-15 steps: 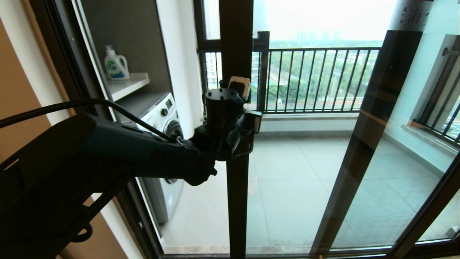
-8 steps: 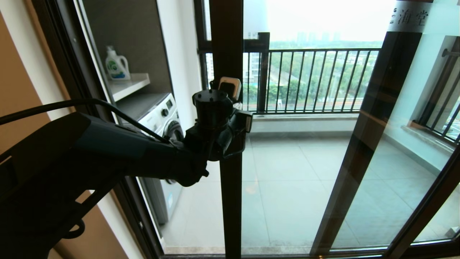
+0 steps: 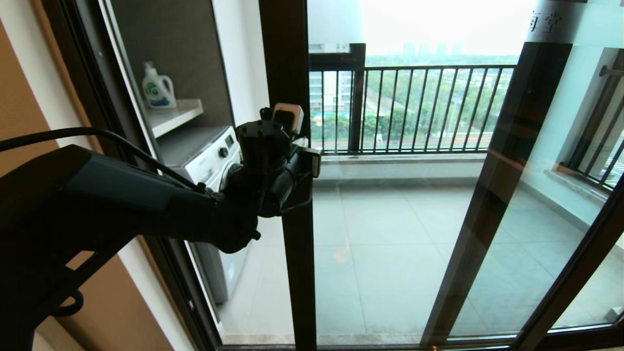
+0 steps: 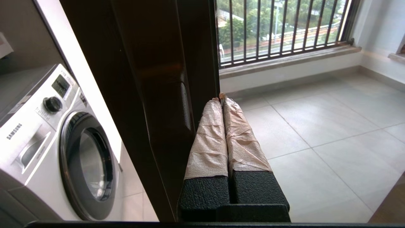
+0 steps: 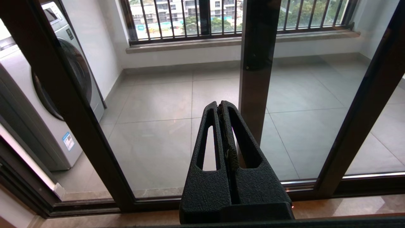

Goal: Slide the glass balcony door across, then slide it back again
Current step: Close the slid door

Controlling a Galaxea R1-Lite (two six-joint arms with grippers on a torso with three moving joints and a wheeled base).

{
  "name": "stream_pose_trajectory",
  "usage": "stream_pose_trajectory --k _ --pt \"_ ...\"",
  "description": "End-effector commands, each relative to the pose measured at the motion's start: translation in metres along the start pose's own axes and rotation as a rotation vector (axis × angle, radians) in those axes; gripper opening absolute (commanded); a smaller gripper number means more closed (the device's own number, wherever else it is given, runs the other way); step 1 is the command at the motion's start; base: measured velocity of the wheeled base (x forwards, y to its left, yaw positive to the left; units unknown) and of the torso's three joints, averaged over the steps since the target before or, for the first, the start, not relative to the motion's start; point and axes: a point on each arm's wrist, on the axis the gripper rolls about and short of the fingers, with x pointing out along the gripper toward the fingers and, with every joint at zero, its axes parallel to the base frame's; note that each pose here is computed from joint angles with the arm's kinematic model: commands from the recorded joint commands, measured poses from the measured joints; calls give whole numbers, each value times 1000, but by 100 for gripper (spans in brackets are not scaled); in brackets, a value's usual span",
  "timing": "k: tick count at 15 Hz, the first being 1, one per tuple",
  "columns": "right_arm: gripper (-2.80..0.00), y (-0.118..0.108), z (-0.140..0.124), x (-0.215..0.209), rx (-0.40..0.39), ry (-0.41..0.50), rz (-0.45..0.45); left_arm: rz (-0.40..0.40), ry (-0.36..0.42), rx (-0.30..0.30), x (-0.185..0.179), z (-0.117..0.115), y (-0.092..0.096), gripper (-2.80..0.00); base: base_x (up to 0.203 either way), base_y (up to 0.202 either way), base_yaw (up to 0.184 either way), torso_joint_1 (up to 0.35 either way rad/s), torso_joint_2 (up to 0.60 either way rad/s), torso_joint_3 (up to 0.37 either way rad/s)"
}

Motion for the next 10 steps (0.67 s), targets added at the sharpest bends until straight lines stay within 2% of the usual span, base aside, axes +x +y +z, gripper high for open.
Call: stream_pose_trajectory --k 1,4,8,10 --pt "-280 0 -3 1 0 13 0 5 1 -2 -11 6 6 -280 0 0 0 0 0 0" --pt "-280 0 -3 1 0 13 0 35 -51 -16 -17 12 21 -280 0 0 0 0 0 0" --pt "-280 0 -3 1 0 13 0 92 -49 -11 -13 9 48 -280 0 0 0 0 0 0" --pt "-280 0 -3 1 0 12 0 85 -39 -6 -16 7 52 -280 0 0 0 0 0 0"
